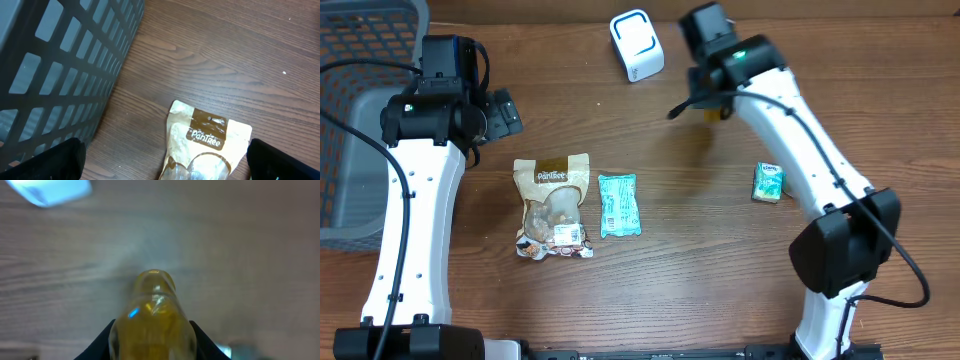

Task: Scan the item barcode
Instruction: 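Carry the yellow bottle right and set it beside the green-capped jar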

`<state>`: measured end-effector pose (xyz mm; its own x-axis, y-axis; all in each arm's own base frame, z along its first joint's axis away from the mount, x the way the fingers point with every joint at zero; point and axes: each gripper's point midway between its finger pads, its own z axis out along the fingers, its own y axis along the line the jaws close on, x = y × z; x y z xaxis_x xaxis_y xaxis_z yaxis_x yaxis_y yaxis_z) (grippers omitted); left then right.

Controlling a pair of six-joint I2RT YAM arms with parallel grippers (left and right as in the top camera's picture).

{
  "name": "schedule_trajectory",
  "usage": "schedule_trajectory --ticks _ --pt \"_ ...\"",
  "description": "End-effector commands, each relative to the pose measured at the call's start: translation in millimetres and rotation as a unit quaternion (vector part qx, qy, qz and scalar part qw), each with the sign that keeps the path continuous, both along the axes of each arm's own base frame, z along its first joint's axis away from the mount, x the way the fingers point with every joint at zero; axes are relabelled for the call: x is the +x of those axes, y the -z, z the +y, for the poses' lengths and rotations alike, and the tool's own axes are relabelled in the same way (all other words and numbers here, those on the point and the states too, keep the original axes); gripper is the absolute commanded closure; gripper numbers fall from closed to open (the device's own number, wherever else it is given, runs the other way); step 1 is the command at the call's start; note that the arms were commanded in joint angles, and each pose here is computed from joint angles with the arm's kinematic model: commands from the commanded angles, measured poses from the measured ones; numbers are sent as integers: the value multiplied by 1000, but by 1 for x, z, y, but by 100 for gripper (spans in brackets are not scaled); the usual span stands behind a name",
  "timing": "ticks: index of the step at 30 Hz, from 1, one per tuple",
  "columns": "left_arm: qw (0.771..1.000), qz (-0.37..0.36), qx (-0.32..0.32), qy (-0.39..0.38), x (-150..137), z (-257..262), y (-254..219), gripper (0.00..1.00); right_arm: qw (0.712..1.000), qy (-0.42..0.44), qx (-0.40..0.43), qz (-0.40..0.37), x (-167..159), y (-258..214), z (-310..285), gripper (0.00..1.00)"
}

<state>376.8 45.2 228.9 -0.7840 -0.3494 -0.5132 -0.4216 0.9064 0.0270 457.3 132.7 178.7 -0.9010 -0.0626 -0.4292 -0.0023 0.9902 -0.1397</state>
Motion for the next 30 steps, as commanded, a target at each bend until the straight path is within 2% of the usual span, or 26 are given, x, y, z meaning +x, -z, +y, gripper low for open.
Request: schedule_trajectory --ticks 1,11,20,24,25,27,30 --pt "1000 -1 10 10 0 1 -3 0 995 52 86 18 -7 -13 -13 96" --pt "1000 -1 10 10 0 1 -3 0 985 126 75 87 -23 25 -80 96" --pt "1000 -1 10 10 0 1 -3 0 979 158 70 112 -31 70 -107 95" --pt "1000 -1 10 10 0 1 -3 0 978 159 68 121 -36 82 -107 86" --pt "1000 -1 10 10 0 1 -3 0 977 159 67 122 -37 84 -107 82" --pt "1000 -1 10 10 0 1 -3 1 977 159 67 123 -37 84 -107 57" --pt "1000 -1 10 10 0 1 -3 0 977 159 67 123 -37 84 -107 24"
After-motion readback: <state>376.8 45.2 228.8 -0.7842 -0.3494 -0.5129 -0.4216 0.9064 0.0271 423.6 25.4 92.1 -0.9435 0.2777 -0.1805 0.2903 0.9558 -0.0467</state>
